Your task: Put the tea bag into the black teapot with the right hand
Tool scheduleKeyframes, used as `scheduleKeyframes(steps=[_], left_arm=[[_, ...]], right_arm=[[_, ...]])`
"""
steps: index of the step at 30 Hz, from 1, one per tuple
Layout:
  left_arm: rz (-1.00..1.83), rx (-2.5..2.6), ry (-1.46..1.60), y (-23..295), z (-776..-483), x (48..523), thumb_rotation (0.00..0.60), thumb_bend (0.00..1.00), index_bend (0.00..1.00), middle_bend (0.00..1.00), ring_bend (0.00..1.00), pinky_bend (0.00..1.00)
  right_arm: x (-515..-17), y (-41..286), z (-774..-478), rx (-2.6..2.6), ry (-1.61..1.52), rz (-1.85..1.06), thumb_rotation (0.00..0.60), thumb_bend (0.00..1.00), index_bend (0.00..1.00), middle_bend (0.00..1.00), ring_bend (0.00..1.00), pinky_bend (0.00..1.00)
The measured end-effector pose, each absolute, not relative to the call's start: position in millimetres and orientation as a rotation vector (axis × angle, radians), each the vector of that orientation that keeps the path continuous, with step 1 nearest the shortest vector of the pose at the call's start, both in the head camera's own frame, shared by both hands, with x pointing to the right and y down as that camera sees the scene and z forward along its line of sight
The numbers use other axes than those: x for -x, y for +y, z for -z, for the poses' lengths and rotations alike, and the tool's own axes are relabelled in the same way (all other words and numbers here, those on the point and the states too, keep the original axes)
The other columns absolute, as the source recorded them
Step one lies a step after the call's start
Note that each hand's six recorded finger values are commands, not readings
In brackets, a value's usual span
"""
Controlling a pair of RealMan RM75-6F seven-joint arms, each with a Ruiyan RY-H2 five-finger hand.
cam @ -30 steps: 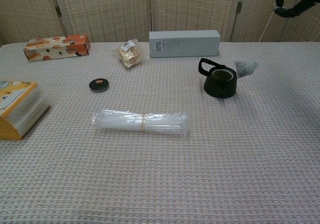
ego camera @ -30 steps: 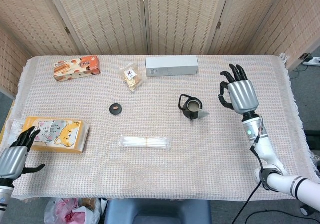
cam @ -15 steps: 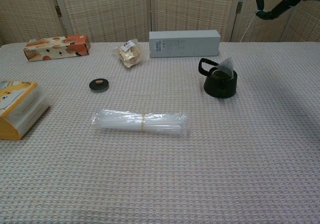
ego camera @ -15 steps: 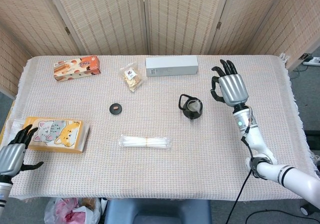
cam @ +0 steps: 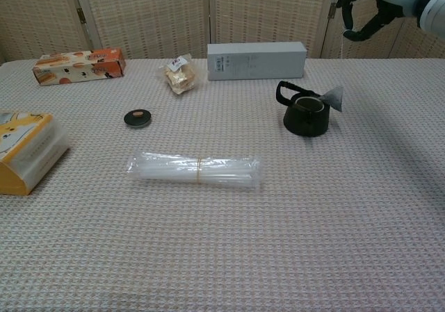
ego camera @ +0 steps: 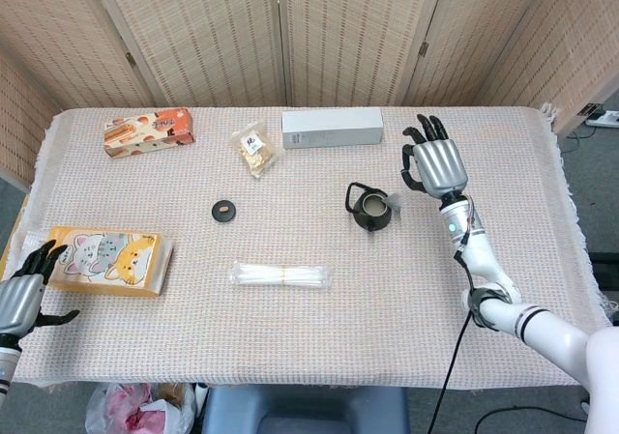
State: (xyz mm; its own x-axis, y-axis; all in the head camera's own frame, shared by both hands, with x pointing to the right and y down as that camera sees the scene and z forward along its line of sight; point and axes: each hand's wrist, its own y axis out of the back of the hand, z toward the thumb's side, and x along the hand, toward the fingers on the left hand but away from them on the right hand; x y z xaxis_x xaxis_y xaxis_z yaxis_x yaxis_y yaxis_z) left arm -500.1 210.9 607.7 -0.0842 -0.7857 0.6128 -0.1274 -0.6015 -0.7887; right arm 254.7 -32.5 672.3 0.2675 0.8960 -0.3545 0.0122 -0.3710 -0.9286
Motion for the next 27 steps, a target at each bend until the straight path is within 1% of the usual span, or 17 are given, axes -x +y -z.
scheduleKeyframes(steps=[5, 14, 27], left_arm=[[1.744, 1.695, 0.996, 209.5, -608.7, 502.2, 0.600, 0.11, 0.00, 0.00, 0.04, 0.28], [1.741, 1.688, 1.008, 207.8, -606.4, 504.4, 0.600, 0.11, 0.00, 0.00, 0.04, 0.28], [1.733, 1.680, 1.034, 207.0, -601.4, 507.7, 0.600, 0.11, 0.00, 0.00, 0.04, 0.28]], right_arm=[[-250.6, -35.2, -679.0, 1.655, -0.852, -1.235, 0.600, 0.33, 0.65, 0.23, 0.00, 0.00], [-238.1, -41.7, -669.1, 1.658, -0.870, -1.179, 0.600, 0.33, 0.65, 0.23, 0.00, 0.00], [-217.1, -43.3, -674.5, 1.685, -0.840, -1.165, 0.600, 0.33, 0.65, 0.24, 0.00, 0.00]])
